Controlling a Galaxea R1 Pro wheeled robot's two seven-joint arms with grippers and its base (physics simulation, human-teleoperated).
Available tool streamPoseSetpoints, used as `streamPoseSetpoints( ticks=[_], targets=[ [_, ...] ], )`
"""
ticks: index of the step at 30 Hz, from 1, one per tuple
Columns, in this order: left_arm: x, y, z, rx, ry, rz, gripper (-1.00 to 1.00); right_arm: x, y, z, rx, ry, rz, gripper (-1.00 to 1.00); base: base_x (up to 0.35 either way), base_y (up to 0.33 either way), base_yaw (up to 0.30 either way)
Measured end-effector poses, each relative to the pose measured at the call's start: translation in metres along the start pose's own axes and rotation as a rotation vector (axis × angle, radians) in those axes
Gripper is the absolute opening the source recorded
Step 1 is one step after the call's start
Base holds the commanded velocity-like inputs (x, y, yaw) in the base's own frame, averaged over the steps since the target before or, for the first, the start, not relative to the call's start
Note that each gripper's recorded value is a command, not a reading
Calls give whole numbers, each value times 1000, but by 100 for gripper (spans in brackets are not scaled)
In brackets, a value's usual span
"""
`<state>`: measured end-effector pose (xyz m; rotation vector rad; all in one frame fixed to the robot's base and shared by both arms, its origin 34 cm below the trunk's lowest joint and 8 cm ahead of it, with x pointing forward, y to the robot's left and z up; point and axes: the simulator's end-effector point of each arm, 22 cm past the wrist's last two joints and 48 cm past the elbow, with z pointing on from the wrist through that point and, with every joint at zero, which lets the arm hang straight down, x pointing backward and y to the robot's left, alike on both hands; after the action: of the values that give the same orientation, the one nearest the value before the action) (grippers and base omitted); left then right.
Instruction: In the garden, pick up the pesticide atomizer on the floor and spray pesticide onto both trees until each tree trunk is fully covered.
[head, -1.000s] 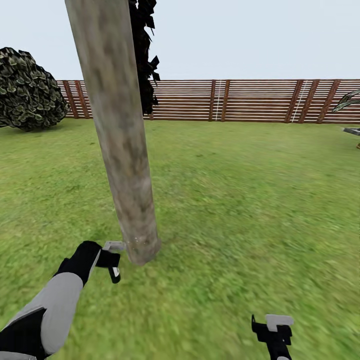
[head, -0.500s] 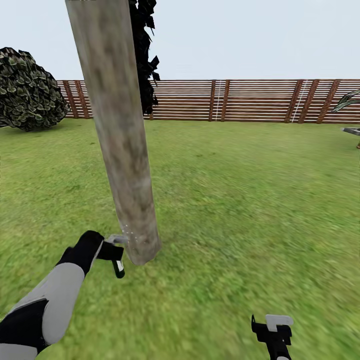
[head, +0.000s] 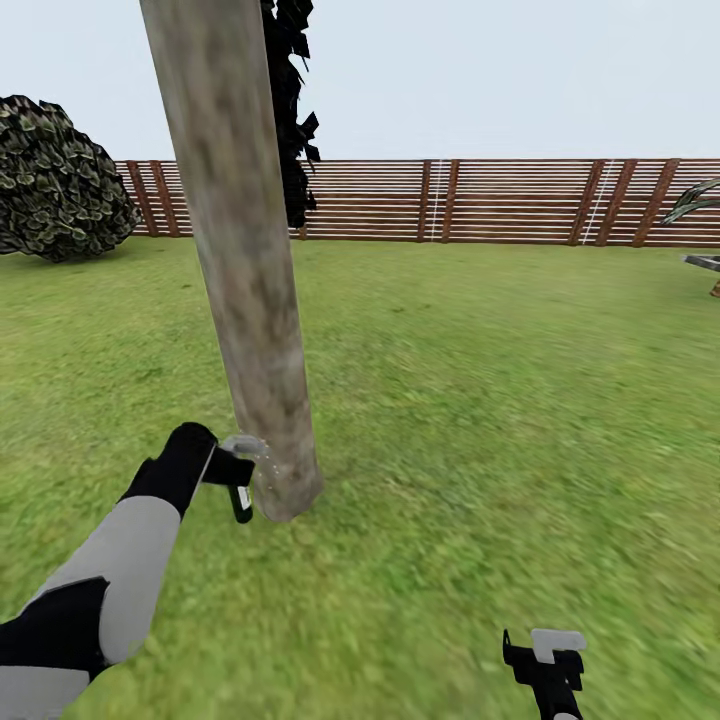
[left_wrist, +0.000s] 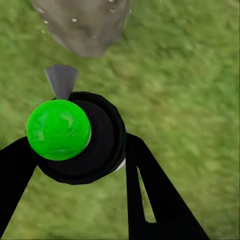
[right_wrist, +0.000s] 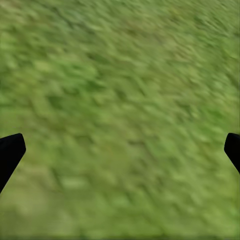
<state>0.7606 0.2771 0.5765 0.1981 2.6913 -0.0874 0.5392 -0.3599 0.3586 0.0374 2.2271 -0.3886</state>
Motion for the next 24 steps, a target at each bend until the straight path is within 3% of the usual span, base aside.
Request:
streamPoseSetpoints(
  ticks=[2, 4, 5, 11, 24],
  targets=[
    [-1, 51, -13, -71, -9, -23, -100, 0, 0, 0, -1, 0, 0, 100, 0, 0, 0],
    [3, 84, -21, -108, -10, -48, -100, 0, 0, 0, 0, 0, 0, 100, 0, 0, 0],
    [4, 89, -22, -112, -11, -55, -100, 0, -1, 0, 1, 0, -1, 100, 0, -32, 0],
    [6, 63, -13, -80, -2, -39, -100, 0, -1, 0, 0, 0, -2, 100, 0, -207, 0],
    [9, 70, -13, -90, -1, -44, -100, 0, -1, 0, 0, -1, -2, 100, 0, -274, 0]
  ],
)
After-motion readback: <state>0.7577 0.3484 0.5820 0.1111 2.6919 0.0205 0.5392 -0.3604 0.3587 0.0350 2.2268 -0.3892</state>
